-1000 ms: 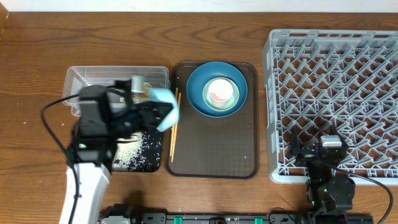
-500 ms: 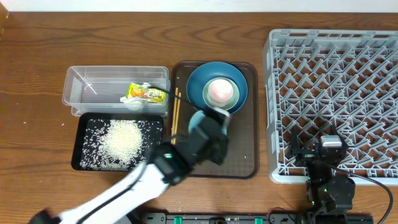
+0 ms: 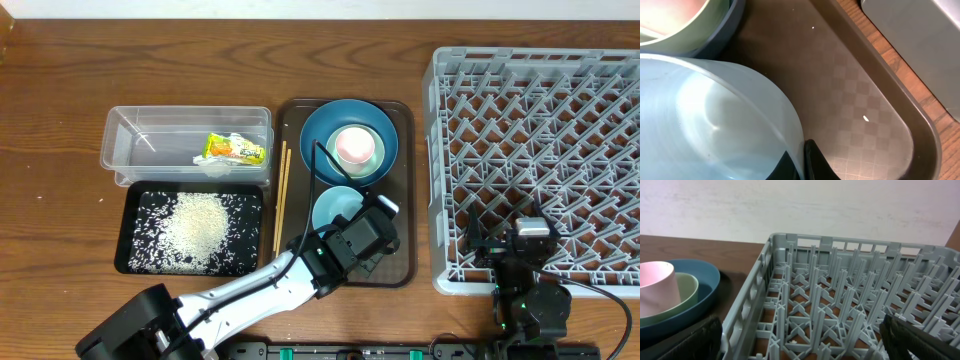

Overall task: Sort waste into correct bins and load items into the dishwasher rack
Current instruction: 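Release the bowl and raise the left gripper over the cup stack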

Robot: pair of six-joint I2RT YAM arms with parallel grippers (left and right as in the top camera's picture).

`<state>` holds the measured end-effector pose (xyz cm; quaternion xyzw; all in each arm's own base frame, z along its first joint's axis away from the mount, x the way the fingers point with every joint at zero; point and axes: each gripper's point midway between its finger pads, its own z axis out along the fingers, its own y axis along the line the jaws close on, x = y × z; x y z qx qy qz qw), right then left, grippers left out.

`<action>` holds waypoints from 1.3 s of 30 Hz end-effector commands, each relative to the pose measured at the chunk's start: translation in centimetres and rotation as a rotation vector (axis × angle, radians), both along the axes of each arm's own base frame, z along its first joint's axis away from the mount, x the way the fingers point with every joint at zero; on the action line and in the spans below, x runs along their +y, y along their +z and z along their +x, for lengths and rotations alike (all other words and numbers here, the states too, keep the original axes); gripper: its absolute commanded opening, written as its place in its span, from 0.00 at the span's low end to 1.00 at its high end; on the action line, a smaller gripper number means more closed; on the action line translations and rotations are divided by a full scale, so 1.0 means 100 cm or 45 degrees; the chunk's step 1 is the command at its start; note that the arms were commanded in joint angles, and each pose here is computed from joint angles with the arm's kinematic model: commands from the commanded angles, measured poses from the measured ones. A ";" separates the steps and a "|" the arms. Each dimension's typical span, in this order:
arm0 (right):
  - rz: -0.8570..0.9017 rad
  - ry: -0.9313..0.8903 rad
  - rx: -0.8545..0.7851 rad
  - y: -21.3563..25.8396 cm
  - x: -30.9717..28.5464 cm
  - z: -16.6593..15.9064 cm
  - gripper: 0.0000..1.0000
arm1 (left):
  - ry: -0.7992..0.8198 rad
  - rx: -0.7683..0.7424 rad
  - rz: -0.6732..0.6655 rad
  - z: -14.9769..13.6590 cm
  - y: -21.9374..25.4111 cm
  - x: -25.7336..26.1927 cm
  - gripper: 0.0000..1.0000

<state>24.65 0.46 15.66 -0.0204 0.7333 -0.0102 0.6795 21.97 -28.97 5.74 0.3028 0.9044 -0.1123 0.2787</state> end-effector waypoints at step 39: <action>-0.048 -0.040 -0.010 0.002 -0.006 0.000 0.99 | 0.125 -0.248 0.000 0.018 0.067 0.032 0.29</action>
